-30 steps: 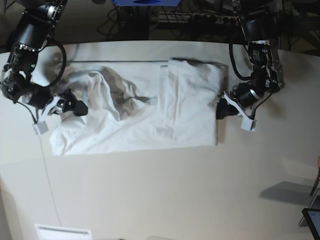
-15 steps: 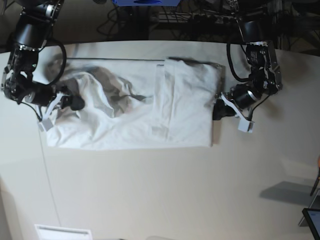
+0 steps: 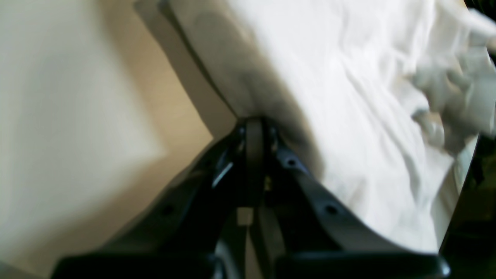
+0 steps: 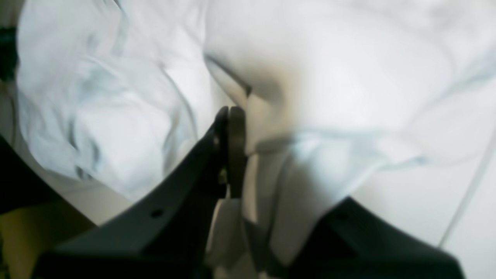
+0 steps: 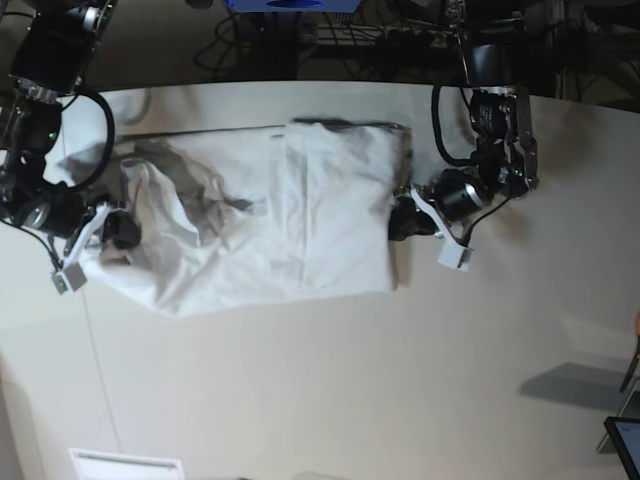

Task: Fold the T-shirt properly
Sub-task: 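Lift the shirt end with the right gripper and fold it toward the left gripper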

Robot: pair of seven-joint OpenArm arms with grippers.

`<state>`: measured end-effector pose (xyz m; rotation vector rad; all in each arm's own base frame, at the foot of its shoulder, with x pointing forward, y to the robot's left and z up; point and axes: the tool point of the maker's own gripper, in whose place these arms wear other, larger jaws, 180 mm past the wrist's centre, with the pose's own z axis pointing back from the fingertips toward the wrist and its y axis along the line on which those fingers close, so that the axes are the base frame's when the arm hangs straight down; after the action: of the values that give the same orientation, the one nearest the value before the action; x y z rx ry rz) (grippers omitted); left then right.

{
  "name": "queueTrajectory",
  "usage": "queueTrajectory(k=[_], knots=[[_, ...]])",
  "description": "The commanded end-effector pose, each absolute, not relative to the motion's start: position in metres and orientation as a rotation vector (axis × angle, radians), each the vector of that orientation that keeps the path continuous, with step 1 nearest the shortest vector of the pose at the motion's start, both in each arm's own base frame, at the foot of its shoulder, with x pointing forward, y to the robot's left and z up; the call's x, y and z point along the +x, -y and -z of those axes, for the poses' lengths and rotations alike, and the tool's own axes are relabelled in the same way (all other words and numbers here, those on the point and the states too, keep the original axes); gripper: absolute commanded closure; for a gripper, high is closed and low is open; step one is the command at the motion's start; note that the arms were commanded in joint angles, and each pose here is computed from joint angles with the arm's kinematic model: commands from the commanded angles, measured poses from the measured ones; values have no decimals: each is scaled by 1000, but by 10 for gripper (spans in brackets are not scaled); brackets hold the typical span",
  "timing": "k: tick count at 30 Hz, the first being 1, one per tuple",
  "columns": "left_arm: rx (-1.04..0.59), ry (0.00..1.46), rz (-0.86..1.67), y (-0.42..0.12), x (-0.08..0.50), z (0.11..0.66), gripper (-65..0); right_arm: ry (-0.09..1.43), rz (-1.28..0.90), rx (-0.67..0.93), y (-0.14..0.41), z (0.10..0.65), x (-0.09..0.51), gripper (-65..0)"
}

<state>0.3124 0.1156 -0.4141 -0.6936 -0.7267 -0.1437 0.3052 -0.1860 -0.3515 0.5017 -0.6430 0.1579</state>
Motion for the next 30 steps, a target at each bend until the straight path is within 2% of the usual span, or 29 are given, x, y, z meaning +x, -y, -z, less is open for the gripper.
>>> queueTrajectory(k=[1,13,19,30], knots=[[-677,703,165,-113,313,416,0,699,-169,498,186,334,315,-1],[-758,750,167,-75,332,399,0,759,-155,500,142,285,321,-1],[-787,728,183,-59,332,402,0,720,-149,540,113,290,316,-1],[-820,684,199,-41,333,409,0,736,-296,330,69,311,308,0]])
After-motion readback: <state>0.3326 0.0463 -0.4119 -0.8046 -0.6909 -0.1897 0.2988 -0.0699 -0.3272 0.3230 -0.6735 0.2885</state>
